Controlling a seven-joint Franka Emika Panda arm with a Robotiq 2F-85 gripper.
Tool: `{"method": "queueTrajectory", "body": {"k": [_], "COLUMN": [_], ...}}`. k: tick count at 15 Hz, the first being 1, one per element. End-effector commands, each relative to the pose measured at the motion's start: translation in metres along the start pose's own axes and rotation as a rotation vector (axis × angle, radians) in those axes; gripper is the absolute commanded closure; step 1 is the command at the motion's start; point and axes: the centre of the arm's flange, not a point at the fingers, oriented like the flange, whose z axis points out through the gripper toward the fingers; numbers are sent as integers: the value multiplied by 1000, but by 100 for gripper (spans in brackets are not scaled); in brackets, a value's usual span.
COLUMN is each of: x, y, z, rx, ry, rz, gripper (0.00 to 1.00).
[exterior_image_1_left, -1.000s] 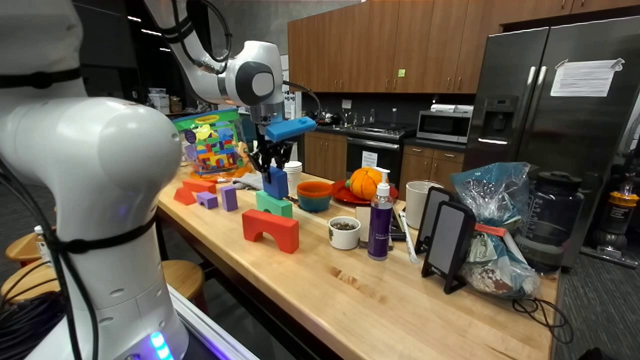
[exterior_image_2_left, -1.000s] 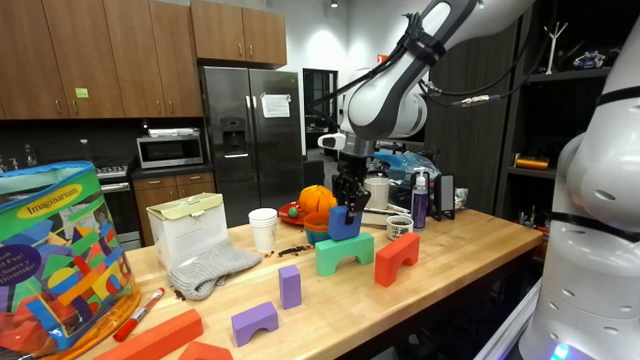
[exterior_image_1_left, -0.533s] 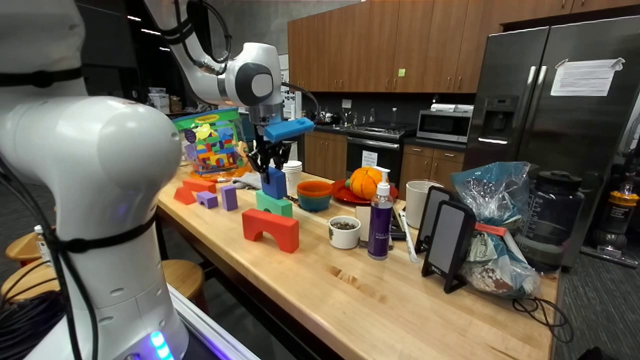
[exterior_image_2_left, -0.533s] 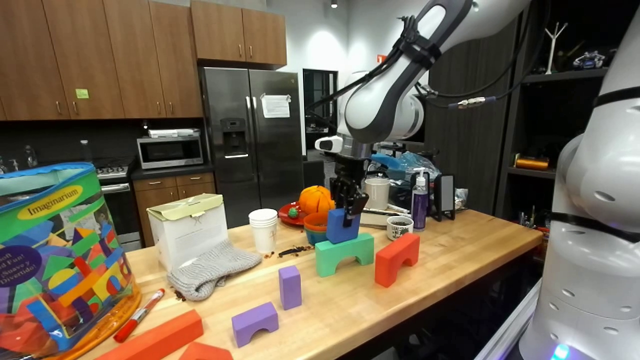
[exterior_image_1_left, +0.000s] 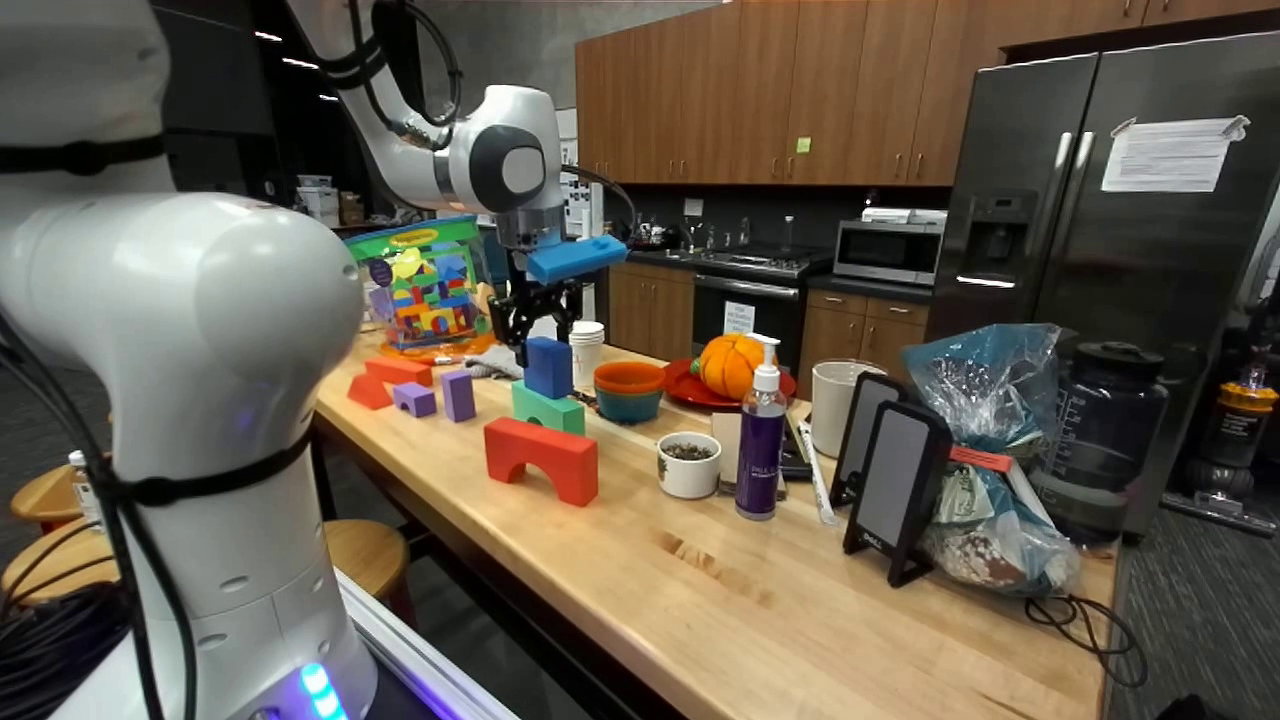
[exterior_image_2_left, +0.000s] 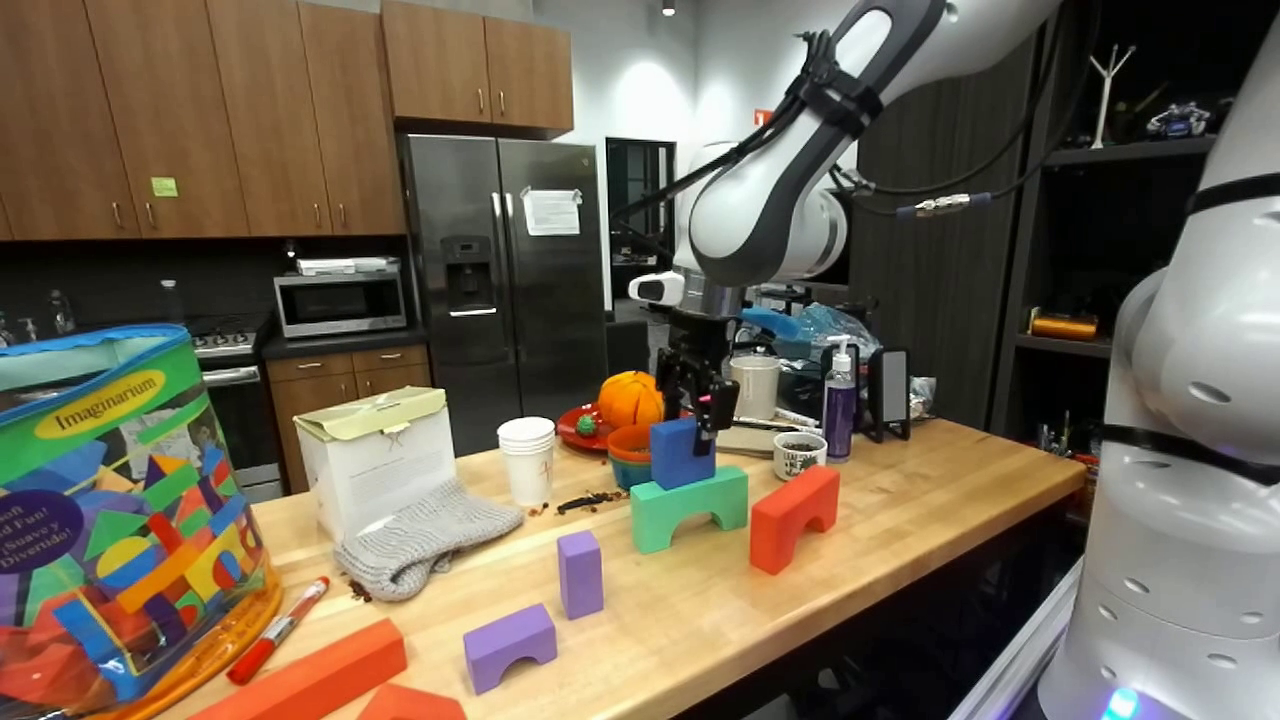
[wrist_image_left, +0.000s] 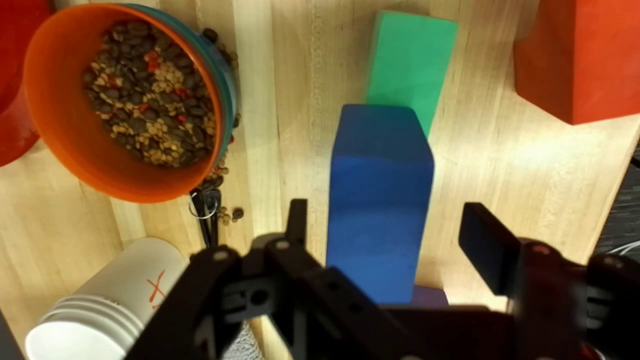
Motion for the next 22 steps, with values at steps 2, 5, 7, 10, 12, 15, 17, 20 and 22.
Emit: {"method": "queueTrajectory", "body": {"k": [2,5,7,10,12,15,17,20,22], "x": [0,2,6,13,18,27,36,48,56], "y": [1,-2,-3,-5,-7,-11,-16,-21,-25], "z": [-5,-7,-9,-11,-13,-14,-14,-14,-13], "rx": [-7,-26,-46,-73,-91,-109,-118,-120,-114], "ry": [5,1,-3,-10,-13,-14,-19,-28,-22], "rz": [14,8,2,-7,-20,-51,-76,-106,-122], "gripper": [0,0,0,0,0,0,0,0,0]}}
